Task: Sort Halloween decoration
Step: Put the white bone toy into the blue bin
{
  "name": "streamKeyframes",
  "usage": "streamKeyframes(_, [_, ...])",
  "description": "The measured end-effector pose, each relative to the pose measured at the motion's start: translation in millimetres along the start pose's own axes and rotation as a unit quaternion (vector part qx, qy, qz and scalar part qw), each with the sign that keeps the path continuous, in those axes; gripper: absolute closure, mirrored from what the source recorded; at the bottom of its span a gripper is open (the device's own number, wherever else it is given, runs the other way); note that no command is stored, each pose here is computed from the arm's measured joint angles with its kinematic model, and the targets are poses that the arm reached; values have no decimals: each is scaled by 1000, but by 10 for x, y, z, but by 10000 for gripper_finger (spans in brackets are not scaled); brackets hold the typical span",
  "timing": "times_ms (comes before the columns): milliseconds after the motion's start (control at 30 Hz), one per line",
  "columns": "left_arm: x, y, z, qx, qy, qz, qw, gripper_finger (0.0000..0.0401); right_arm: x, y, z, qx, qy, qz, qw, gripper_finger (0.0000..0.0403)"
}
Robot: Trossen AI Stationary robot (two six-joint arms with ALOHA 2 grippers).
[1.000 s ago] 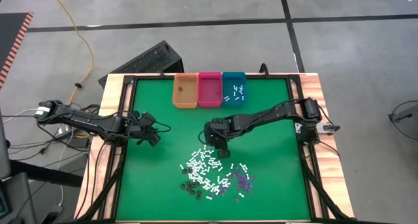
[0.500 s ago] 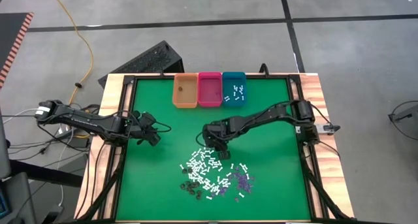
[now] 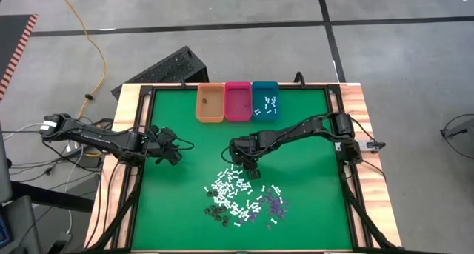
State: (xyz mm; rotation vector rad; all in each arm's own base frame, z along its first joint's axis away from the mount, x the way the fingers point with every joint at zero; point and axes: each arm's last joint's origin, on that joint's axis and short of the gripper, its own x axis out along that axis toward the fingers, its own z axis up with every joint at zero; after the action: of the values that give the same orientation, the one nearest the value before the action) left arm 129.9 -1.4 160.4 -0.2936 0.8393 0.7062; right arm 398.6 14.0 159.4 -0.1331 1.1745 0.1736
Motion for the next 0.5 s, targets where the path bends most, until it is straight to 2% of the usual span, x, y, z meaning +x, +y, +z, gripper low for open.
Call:
streamKeyframes(233, [0,1,-1,0,0,0,1000,222,43,-3,-13,1,7,1,1000,259])
streamKeyframes(500, [0,1,0,0,0,0,1000,222,30,-49,-50,8,20,1,1000,330])
